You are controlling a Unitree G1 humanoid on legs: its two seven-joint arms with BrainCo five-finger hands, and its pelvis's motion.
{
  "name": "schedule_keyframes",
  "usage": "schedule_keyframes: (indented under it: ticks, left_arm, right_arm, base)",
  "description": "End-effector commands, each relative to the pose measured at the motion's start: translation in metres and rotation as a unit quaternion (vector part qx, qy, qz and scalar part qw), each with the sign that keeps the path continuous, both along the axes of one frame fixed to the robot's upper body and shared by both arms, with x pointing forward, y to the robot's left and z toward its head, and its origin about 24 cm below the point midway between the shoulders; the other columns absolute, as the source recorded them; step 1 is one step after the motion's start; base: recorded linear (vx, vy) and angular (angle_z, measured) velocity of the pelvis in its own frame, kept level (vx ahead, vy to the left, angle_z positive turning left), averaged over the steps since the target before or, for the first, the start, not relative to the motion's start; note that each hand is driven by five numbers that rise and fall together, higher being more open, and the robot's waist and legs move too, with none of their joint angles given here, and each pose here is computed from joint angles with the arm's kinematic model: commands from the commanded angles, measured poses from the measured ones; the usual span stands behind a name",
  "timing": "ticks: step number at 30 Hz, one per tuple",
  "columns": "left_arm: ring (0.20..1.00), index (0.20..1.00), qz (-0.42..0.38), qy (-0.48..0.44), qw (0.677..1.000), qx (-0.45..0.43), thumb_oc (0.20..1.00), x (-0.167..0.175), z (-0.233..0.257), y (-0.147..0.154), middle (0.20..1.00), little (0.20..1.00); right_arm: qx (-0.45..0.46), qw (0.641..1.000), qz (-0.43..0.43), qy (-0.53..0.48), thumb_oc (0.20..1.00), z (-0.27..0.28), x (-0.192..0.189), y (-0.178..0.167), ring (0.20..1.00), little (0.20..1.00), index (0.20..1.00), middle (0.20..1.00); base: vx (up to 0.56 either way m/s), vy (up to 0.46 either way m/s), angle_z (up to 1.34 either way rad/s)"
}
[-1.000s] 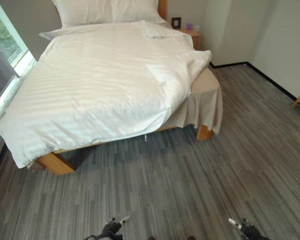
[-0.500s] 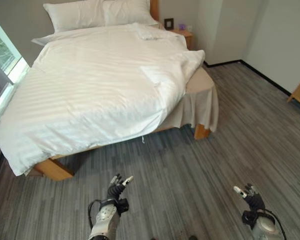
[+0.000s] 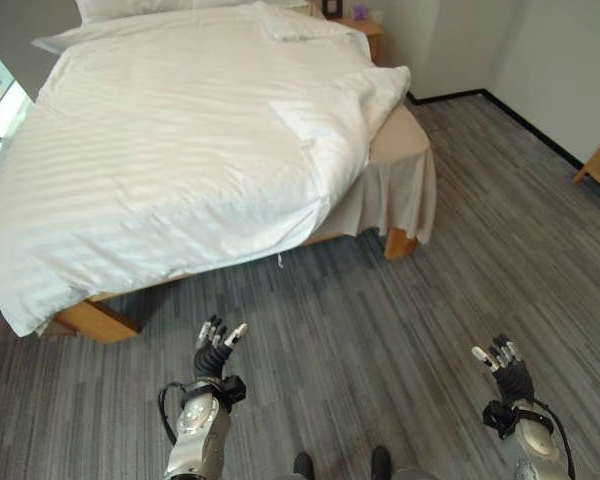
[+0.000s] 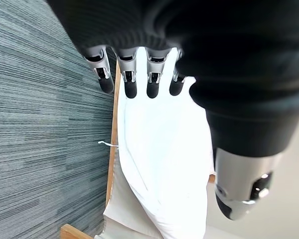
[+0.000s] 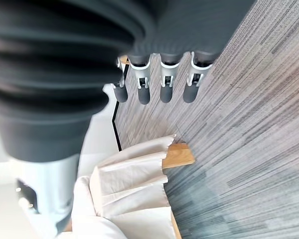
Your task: Making the bed.
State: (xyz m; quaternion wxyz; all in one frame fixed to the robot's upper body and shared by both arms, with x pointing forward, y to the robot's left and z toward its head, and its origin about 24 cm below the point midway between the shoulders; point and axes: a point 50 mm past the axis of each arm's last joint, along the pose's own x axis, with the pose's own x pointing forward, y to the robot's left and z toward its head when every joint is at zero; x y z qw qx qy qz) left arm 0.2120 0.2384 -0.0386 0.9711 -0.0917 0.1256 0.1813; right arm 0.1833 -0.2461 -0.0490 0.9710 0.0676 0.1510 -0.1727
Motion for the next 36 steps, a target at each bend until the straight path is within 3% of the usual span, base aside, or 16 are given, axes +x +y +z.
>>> schedule_keyframes:
  ticks: [1, 8, 19, 29, 33, 36]
  left_arm:
    - [1.000, 1.000, -0.020, -0.098, 0.994, 0.037, 1.000, 0.027, 0.040, 0.003, 1.000, 1.000]
    - [1.000, 1.000, -0.019, -0.188, 0.981, 0.040, 1.000, 0.043, 0.080, 0.003, 1.000, 1.000]
    - [1.000, 1.000, 0.023, -0.222, 0.974, 0.045, 1.000, 0.044, 0.093, 0.017, 1.000, 1.000]
    - [1.000, 1.000, 0.072, -0.255, 0.964, -0.026, 1.000, 0.034, 0.093, 0.024, 1.000, 1.000]
    - [1.000, 1.000, 0.118, -0.276, 0.950, -0.085, 1.000, 0.033, 0.090, 0.025, 1.000, 1.000]
    - [1.000, 1.000, 0.119, -0.289, 0.946, -0.083, 1.000, 0.039, 0.097, 0.029, 1.000, 1.000]
  right_arm:
    - [-0.054, 0.992, 0.010, -0.110, 1.000, 0.044, 0.026, -0.007, 1.000, 1.000, 1.000, 1.000]
    - [-0.064, 0.981, 0.048, -0.174, 1.000, 0.072, 0.047, 0.007, 1.000, 1.000, 1.000, 1.000]
    - [-0.069, 0.979, 0.048, -0.187, 1.000, 0.078, 0.047, 0.011, 1.000, 1.000, 1.000, 1.000]
    - [-0.117, 0.964, 0.030, -0.236, 1.000, 0.107, 0.059, -0.010, 1.000, 1.000, 1.000, 1.000]
    - [-0.149, 0.946, -0.018, -0.289, 1.000, 0.139, 0.059, -0.032, 1.000, 1.000, 1.000, 1.000]
    - [-0.163, 0.933, -0.013, -0.321, 1.000, 0.158, 0.065, -0.034, 1.000, 1.000, 1.000, 1.000]
  base:
    - [-0.01, 0.021, -0.11]
    - [-0.07, 0.052, -0.29]
    - [0.22, -0.164, -0.06]
    - [0.22, -0.413, 0.27]
    - [0.29, -0.273, 0.22]
    - [0.21, -0.074, 0.20]
